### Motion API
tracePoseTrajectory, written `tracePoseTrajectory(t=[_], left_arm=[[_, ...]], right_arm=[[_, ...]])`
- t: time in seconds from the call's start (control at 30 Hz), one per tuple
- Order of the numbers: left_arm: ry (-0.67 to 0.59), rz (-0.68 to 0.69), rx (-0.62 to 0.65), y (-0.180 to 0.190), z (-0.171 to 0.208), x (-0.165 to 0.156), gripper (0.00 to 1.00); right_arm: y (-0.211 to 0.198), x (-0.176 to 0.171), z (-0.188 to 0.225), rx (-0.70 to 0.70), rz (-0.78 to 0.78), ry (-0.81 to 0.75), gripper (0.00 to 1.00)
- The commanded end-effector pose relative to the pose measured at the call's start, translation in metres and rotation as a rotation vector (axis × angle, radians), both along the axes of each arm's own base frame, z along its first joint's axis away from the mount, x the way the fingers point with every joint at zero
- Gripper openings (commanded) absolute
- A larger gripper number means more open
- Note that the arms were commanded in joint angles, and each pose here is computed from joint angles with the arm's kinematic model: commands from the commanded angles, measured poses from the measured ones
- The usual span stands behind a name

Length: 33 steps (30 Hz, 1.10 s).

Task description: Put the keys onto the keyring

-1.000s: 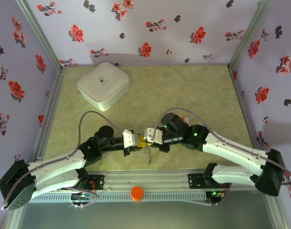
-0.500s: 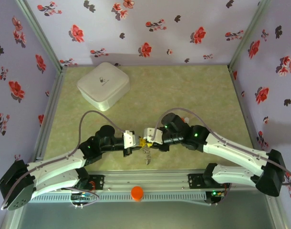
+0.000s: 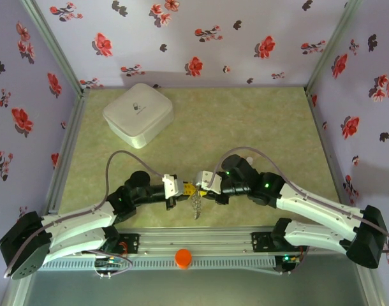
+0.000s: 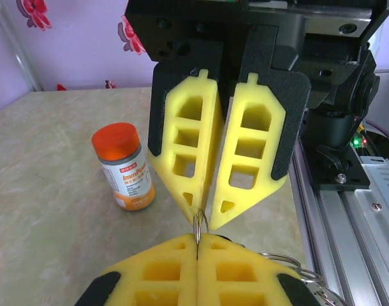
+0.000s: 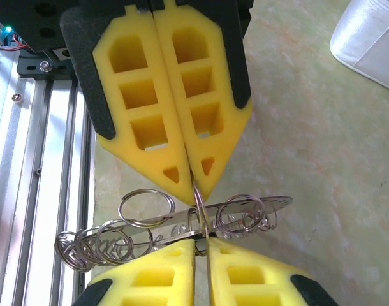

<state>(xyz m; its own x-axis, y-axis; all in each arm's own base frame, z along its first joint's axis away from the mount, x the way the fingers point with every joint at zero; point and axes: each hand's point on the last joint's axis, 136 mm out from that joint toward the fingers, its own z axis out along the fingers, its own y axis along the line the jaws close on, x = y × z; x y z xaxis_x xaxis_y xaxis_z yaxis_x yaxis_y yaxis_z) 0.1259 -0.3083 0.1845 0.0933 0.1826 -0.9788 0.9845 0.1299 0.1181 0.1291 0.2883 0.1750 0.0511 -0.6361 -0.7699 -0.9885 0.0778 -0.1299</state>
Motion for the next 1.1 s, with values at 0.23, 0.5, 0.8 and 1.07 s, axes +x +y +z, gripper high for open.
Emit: tracePoseTrajectory(t=[0.23, 0.5, 0.8, 1.07], left_arm=[[-0.023, -0.015, -0.070, -0.005, 0.020, -0.001, 0.00], [-0.012, -0.030, -0.097, -0.009, 0.023, -0.002, 0.00], [-0.004, -0.027, -0.103, -0.009, 0.021, -0.001, 0.00], [-0.001, -0.026, -0.108, -0.010, 0.022, -0.001, 0.00]], right_arm=[[-0.002, 0.006, -0.014, -0.035, -0.029, 0.019, 0.03], [0.005, 0.004, -0.016, -0.005, -0.027, 0.073, 0.09], [0.003, -0.002, 0.011, 0.132, -0.006, 0.041, 0.21], [0.004, -0.001, 0.009, 0.125, -0.003, 0.050, 0.07]])
